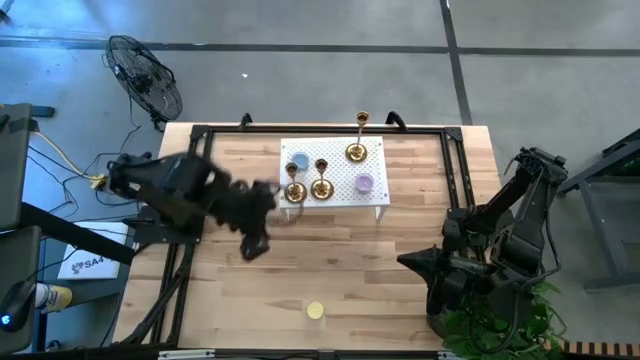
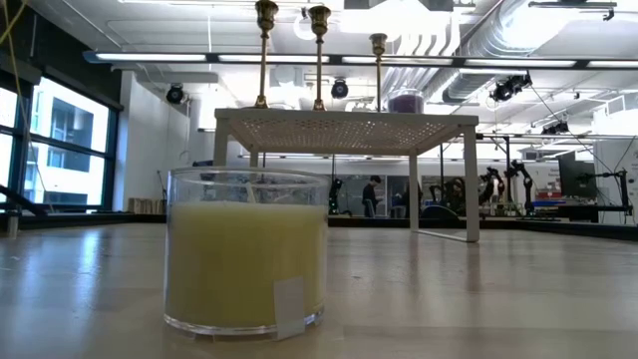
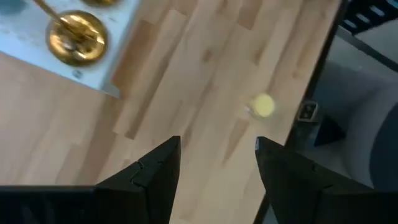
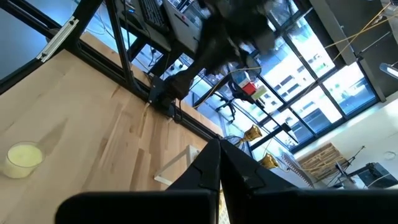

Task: Pick & Place candle stick holders
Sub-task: Put the yellow scented candle on the shelf

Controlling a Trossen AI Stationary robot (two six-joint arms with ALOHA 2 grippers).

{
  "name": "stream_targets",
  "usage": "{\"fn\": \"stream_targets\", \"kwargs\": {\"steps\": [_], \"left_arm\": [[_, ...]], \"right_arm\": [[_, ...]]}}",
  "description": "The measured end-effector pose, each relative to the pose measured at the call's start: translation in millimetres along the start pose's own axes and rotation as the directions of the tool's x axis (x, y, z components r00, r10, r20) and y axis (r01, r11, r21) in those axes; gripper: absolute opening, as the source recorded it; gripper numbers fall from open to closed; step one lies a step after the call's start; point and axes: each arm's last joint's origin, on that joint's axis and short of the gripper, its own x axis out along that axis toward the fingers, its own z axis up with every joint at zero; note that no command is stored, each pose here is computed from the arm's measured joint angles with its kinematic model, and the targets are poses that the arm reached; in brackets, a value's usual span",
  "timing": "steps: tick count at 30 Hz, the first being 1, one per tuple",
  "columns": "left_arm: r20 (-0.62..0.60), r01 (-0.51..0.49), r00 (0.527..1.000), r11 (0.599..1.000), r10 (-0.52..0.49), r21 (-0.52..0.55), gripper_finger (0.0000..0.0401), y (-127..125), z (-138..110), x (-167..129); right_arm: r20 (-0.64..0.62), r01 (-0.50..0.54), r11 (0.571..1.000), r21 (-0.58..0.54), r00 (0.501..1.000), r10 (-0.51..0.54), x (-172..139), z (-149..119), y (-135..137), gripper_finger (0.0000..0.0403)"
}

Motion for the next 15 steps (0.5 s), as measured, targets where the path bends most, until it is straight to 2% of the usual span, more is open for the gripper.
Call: {"fn": "stream_targets", "kwargs": {"steps": [9,15], "left_arm": [[0.121,-0.122,0.986,0.99,0.113,0.07,0.0204,-60.7,-50.1,19.1],[0.216,-0.246,0.952,0.961,0.215,0.128,0.0204,-93.7,-68.2,55.2]], "right_arm": [[0.011,-0.038,0.999,0.004,0.999,0.038,0.0,0.4,1.1,0.0],[0.016,-0.053,0.998,0.028,0.998,0.053,0.0,0.5,1.5,0.0]]}}
